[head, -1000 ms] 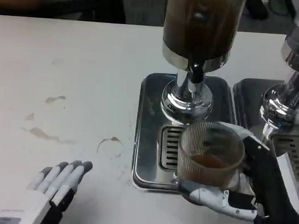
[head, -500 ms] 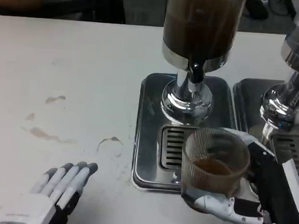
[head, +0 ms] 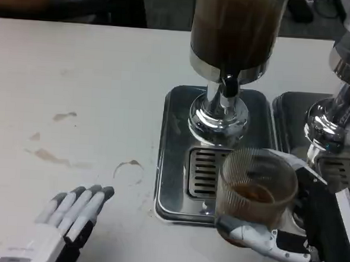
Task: Grasp the cup under the faucet to collect the drink, then remove the cup.
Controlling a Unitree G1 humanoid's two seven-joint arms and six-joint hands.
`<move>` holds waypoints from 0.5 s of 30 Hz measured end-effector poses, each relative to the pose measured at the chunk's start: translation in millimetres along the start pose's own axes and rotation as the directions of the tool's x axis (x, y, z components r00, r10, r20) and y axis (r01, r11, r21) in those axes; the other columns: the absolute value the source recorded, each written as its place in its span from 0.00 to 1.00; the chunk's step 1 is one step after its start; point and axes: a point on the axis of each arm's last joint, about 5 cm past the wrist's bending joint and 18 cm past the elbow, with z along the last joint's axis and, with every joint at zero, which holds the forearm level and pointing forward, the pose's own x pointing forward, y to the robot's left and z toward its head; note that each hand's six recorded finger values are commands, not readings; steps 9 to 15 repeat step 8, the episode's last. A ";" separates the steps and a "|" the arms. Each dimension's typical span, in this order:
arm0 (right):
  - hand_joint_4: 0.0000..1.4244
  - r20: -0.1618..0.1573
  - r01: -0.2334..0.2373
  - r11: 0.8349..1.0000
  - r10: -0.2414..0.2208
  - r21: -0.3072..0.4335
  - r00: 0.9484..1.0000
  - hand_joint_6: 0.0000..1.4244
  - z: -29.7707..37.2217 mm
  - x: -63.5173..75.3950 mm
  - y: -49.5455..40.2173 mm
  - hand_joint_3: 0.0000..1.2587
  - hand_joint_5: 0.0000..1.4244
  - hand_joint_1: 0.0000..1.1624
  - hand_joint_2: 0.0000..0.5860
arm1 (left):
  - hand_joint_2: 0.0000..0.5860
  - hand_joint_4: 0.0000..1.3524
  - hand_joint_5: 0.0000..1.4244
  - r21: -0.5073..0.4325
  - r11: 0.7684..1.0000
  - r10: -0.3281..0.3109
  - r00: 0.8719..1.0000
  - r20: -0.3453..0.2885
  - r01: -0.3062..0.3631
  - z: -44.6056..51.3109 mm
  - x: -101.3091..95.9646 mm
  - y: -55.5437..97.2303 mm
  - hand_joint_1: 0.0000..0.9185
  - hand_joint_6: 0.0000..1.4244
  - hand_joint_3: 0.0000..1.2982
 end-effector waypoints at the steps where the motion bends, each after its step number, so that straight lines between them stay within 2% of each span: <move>1: 0.62 -0.003 0.001 1.000 -0.001 0.001 1.000 0.96 -0.1 0.1 0.0 0.62 0.69 0.86 0.33 | 0.22 0.00 0.00 0.000 1.000 0.000 1.000 0.000 0.000 0.1 0.0 -0.1 0.00 0.00 0.00; 7: 0.62 -0.020 0.002 1.000 -0.002 0.005 1.000 0.96 -0.7 0.1 0.7 0.62 0.69 0.86 0.33 | 0.22 0.00 0.00 -0.008 1.000 0.001 1.000 -0.004 -0.001 0.1 0.4 -1.3 0.00 0.00 0.00; 15: 0.62 -0.021 0.003 1.000 -0.003 0.006 1.000 0.96 -0.7 0.2 0.8 0.62 0.69 0.86 0.33 | 0.22 0.00 0.00 -0.008 1.000 0.001 1.000 -0.004 -0.001 0.0 0.5 -1.5 0.00 0.00 0.00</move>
